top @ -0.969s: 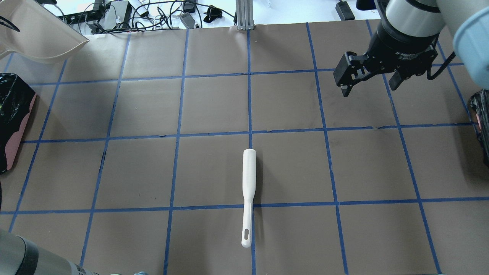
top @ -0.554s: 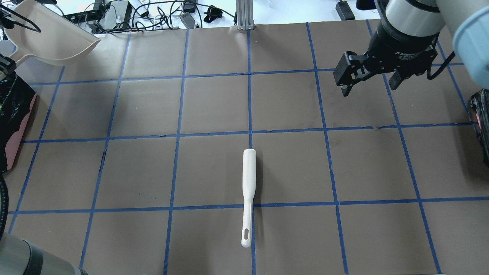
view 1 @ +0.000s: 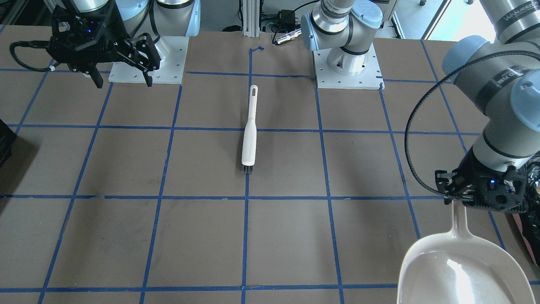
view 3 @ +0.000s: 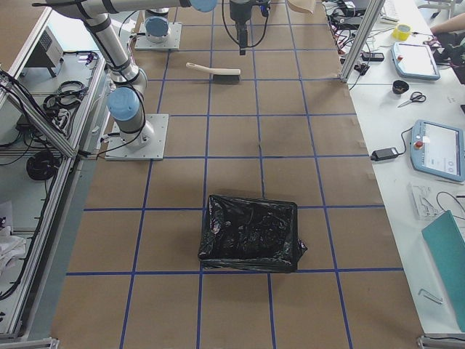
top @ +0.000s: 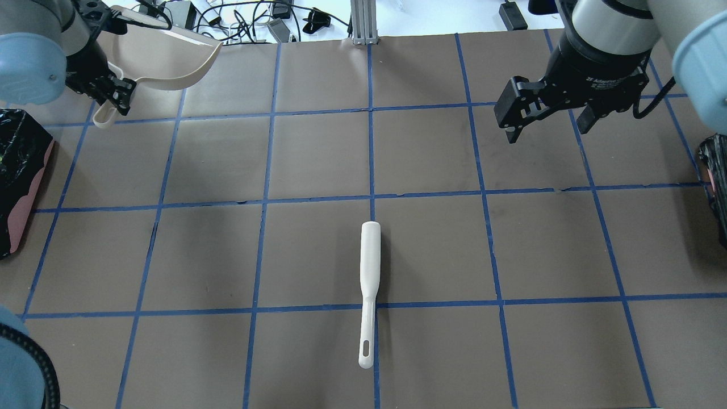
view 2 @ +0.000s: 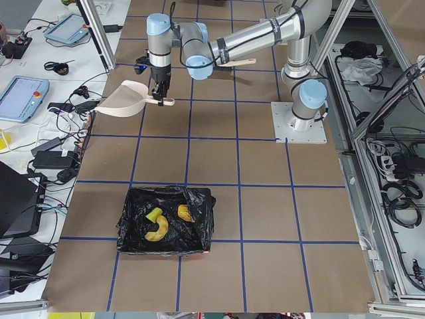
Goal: Sweep and dump trash in nearest bin
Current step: 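Carry the empty dustpan back and set it on the table with the left gripper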
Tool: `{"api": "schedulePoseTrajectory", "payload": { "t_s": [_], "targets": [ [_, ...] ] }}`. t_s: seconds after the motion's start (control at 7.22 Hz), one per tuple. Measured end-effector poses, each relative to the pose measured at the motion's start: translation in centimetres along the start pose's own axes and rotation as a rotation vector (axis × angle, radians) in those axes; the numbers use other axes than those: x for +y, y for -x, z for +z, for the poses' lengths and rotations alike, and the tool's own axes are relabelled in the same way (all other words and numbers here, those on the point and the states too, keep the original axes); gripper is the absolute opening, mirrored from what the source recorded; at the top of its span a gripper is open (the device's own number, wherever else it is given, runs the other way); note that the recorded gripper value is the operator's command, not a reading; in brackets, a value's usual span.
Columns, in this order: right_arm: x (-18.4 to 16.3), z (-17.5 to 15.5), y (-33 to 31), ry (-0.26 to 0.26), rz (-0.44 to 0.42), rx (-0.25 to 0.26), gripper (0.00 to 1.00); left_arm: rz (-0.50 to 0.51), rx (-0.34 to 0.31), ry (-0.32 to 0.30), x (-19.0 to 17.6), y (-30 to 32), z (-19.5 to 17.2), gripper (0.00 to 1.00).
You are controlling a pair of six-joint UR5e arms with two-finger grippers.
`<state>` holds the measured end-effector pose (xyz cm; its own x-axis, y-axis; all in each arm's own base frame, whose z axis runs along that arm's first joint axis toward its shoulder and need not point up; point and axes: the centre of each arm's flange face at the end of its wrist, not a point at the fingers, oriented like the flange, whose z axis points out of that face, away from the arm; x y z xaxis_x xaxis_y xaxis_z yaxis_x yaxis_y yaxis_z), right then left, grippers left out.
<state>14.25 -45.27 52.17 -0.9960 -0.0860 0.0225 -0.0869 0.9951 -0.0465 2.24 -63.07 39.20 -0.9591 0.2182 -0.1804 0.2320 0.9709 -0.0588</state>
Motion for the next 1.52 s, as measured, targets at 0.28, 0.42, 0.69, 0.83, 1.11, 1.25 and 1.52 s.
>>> {"api": "schedulePoseTrajectory", "payload": {
  "t_s": [0.28, 0.42, 0.69, 0.83, 1.11, 1.25, 1.52],
  "targets": [
    [0.0, 0.0, 0.0, 0.001, 0.000, -0.001, 1.00, -0.031, 0.091, 0.001, -1.0, -5.8, -0.8, 0.00],
    [0.1, 0.0, 0.0, 0.001, -0.001, -0.001, 1.00, -0.049, 0.136, 0.009, -1.4, -8.5, -0.7, 0.00],
    [0.1, 0.0, 0.1, 0.002, -0.002, -0.001, 1.00, -0.111, 0.235, 0.019, -2.5, -12.8, 0.4, 0.00],
    [0.1, 0.0, 0.1, 0.002, -0.002, -0.001, 1.00, -0.108, 0.254, 0.023, -2.8, -14.5, 0.6, 0.00],
    [0.1, 0.3, 0.1, 0.008, -0.002, -0.002, 1.00, -0.062, 0.248, 0.047, -3.1, -19.4, 0.9, 0.00],
    [0.2, 0.8, 0.1, 0.014, -0.002, -0.001, 1.00, -0.061, 0.228, 0.066, -3.3, -22.2, 1.6, 0.00],
    [0.5, 1.1, 0.1, 0.016, -0.002, 0.000, 1.00, -0.055, 0.213, 0.095, -3.7, -26.8, 3.4, 0.00]
  ]
}}
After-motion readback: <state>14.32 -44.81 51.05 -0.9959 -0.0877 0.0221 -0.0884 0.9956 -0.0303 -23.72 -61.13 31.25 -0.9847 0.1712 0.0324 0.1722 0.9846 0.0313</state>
